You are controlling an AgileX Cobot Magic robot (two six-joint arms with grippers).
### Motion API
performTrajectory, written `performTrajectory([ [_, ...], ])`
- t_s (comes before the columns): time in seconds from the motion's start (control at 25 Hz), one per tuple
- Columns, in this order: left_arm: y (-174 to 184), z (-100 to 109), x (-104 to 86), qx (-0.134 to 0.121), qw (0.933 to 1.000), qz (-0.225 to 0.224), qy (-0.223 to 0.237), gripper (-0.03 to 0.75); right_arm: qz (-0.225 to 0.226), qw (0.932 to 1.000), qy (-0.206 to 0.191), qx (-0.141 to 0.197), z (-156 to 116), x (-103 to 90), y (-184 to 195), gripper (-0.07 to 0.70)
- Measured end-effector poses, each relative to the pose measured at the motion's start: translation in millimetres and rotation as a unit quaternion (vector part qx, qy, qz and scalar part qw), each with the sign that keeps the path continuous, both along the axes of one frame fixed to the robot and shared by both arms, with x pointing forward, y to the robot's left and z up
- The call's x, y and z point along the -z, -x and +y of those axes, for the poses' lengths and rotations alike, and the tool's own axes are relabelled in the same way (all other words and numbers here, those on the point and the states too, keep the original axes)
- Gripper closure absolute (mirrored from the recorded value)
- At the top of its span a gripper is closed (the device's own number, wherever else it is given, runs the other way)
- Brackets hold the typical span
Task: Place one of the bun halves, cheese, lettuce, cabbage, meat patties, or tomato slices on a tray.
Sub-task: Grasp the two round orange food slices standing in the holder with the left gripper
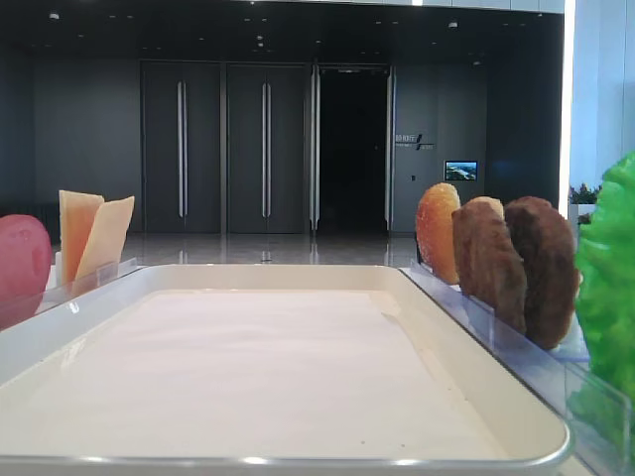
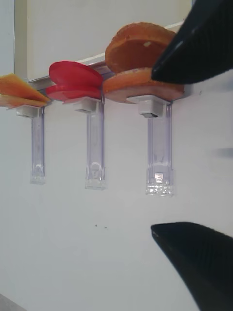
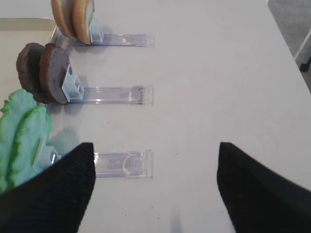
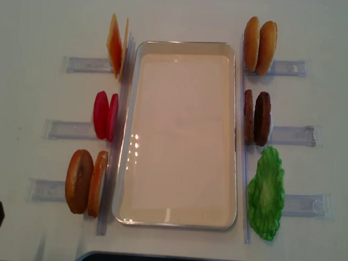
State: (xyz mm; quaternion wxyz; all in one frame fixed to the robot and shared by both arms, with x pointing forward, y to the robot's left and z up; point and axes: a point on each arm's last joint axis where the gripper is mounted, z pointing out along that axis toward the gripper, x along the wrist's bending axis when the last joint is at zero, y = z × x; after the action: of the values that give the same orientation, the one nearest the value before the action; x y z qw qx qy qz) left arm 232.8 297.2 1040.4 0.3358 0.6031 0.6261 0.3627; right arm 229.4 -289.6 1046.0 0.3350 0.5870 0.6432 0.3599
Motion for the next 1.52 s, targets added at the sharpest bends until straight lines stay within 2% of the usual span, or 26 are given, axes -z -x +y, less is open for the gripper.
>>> performTrajectory([
  [0.6, -0.3, -3.3, -0.1, 0.011, 0.9998, -0.002, 0.017, 0.024, 0.000, 1.0000, 0.000, 0.000, 0.0, 0.0, 0.0, 0.104],
  [1.04, -0.4, -2.3, -0.1, 0.008, 0.9999, -0.001, 0.012, 0.024, 0.000, 1.0000, 0.000, 0.000, 0.0, 0.0, 0.0, 0.104],
  [1.24, -10.4, 1.4, -7.0, -0.001, 0.9987, 0.052, 0.003, 0.024, 0.000, 1.0000, 0.000, 0.000, 0.0, 0.0, 0.0, 0.104],
  [1.52, -33.4, 3.8, -26.9, -0.005, 0.9914, 0.130, 0.017, 0.024, 0.000, 1.0000, 0.000, 0.000, 0.0, 0.0, 0.0, 0.104],
])
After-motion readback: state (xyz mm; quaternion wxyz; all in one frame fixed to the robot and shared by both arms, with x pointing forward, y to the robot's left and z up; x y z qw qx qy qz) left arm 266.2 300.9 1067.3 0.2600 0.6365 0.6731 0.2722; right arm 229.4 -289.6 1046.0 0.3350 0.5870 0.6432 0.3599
